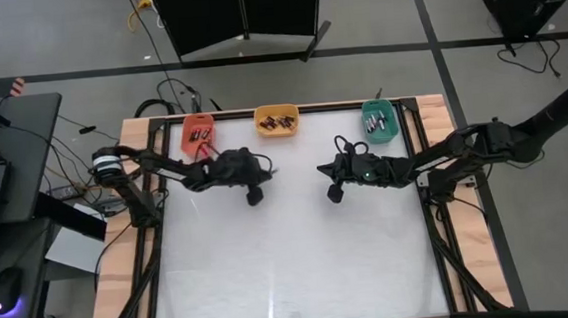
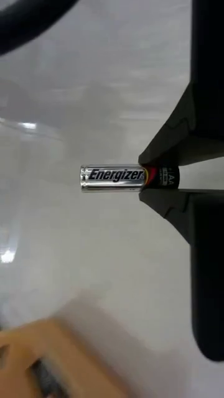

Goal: Sort batteries
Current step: Put the black battery into the green bin

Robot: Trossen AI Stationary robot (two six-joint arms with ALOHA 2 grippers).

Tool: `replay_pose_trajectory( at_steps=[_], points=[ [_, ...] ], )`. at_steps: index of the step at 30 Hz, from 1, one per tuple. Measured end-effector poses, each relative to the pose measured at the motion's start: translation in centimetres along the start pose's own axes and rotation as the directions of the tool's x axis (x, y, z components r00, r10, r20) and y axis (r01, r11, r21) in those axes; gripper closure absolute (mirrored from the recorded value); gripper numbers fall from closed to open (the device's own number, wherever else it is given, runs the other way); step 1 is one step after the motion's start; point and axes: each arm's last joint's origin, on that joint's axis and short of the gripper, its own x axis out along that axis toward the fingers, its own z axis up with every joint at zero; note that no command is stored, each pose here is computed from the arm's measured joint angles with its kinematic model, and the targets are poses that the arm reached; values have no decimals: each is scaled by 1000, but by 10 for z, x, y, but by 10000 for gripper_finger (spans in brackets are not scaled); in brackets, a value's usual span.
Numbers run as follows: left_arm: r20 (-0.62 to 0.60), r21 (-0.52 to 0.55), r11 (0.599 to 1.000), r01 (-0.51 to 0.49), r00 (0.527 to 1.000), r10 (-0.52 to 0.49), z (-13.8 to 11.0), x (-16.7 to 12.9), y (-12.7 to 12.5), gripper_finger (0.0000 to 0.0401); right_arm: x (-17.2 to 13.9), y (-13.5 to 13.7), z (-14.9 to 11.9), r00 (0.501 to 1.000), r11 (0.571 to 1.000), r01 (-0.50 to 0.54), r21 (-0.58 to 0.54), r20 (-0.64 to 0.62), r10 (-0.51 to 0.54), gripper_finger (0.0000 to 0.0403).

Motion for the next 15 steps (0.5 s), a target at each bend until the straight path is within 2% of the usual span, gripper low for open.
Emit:
replay_pose_trajectory(
  at_steps=[5,8,15],
  points=[
    [128,-17,997,77,989,-75,-7,-7,6,355,12,2,-9,1000,1000,-4,14,19,3,396],
    [209,-1,994,111,972,-108,-2,-11,8,355,21,5,-15,998,999,-43,25,50,42,396],
    [214,-10,994,105,972,-101,-8,-14,16,355,48,12,-33,997,997,-72,27,23,71,396]
  ],
)
